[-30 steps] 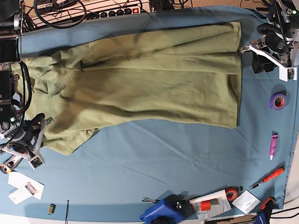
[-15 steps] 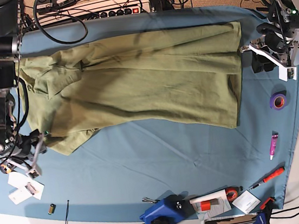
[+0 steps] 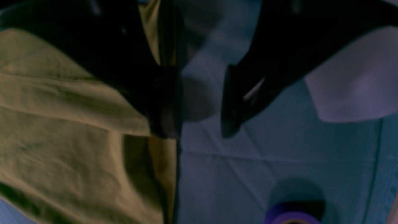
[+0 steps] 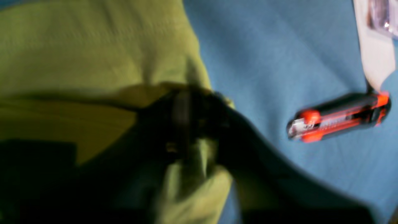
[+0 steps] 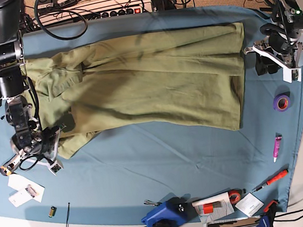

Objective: Layout the t-shirt on the table in an organized manner, then fold the t-shirt properly
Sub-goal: 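Lift the hem corner with the right gripper and fold it inward, then release and regrasp the shirt edge with the right gripper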

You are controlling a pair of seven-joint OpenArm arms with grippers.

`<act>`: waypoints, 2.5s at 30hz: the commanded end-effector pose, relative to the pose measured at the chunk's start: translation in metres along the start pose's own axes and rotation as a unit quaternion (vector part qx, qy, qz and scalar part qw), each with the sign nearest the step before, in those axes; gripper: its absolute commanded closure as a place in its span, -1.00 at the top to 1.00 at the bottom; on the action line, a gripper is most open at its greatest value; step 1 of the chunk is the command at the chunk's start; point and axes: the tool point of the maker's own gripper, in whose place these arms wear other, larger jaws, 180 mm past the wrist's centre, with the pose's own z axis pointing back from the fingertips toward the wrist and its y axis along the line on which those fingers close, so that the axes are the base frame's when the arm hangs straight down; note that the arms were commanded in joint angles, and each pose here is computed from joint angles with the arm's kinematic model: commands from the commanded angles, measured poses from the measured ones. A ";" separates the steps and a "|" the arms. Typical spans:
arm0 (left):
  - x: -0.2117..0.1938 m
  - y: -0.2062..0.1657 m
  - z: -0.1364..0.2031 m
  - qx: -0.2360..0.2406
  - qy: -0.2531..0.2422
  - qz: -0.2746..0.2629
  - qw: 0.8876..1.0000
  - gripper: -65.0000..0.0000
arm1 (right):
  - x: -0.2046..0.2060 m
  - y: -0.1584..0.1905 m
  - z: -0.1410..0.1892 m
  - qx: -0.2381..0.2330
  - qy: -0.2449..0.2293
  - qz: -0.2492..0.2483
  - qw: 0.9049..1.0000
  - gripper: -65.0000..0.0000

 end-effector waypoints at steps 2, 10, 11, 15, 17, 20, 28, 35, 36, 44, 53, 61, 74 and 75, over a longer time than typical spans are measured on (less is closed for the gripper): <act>0.013 0.000 0.003 -0.002 -0.022 -0.007 1.000 -0.33 | -0.005 -0.037 0.010 -0.059 0.025 -0.023 0.998 -1.00; 0.013 0.000 0.003 -0.002 -0.024 -0.007 1.000 -0.33 | 0.001 -0.058 0.030 -0.113 0.036 -0.033 0.992 -1.00; 0.013 0.000 0.003 -0.002 -0.024 -0.007 1.000 -0.33 | 0.008 -0.061 0.035 -0.120 0.024 -0.034 0.992 -1.00; 0.013 0.000 0.003 -0.002 -0.024 -0.007 1.000 -0.33 | 0.039 -0.057 0.053 -0.118 -0.030 -0.036 0.992 -1.00; 0.013 0.000 0.003 -0.002 -0.024 -0.007 1.000 -0.33 | 0.049 -0.049 0.061 -0.104 -0.043 -0.041 0.993 -1.00; 0.013 0.000 0.003 -0.002 -0.024 -0.007 1.000 -0.33 | 0.050 -0.039 0.071 -0.102 -0.038 -0.032 0.994 -1.00; 0.013 0.000 0.003 -0.002 -0.023 -0.007 1.000 -0.33 | 0.030 -0.007 0.091 -0.115 -0.029 0.003 0.993 -1.00; 0.013 0.000 0.003 -0.002 -0.024 -0.007 1.000 -0.33 | -0.021 0.017 0.096 -0.107 -0.006 -0.007 0.994 -1.00; 0.013 0.000 0.003 -0.002 -0.023 -0.007 1.000 -0.33 | -0.028 0.019 0.097 -0.107 -0.005 -0.011 0.994 -1.00; 0.013 0.000 0.003 -0.002 -0.024 -0.007 1.000 -0.33 | -0.044 0.016 0.105 -0.112 -0.033 -0.030 0.993 -1.00; 0.013 0.000 0.003 -0.002 -0.024 -0.007 1.000 -0.33 | -0.060 0.013 0.105 -0.119 0.014 -0.022 0.993 -0.31; 0.013 0.000 0.003 -0.002 -0.024 -0.007 1.000 -0.33 | -0.038 0.012 0.135 -0.139 -0.014 -0.015 0.990 -0.31; 0.013 0.000 0.003 -0.001 -0.024 -0.006 1.000 -0.33 | -0.001 0.005 0.143 -0.144 -0.089 0.022 0.985 -0.30; 0.013 0.000 0.003 -0.001 -0.024 -0.006 1.000 -0.33 | -0.002 0.003 0.139 -0.141 -0.084 0.025 0.986 -0.30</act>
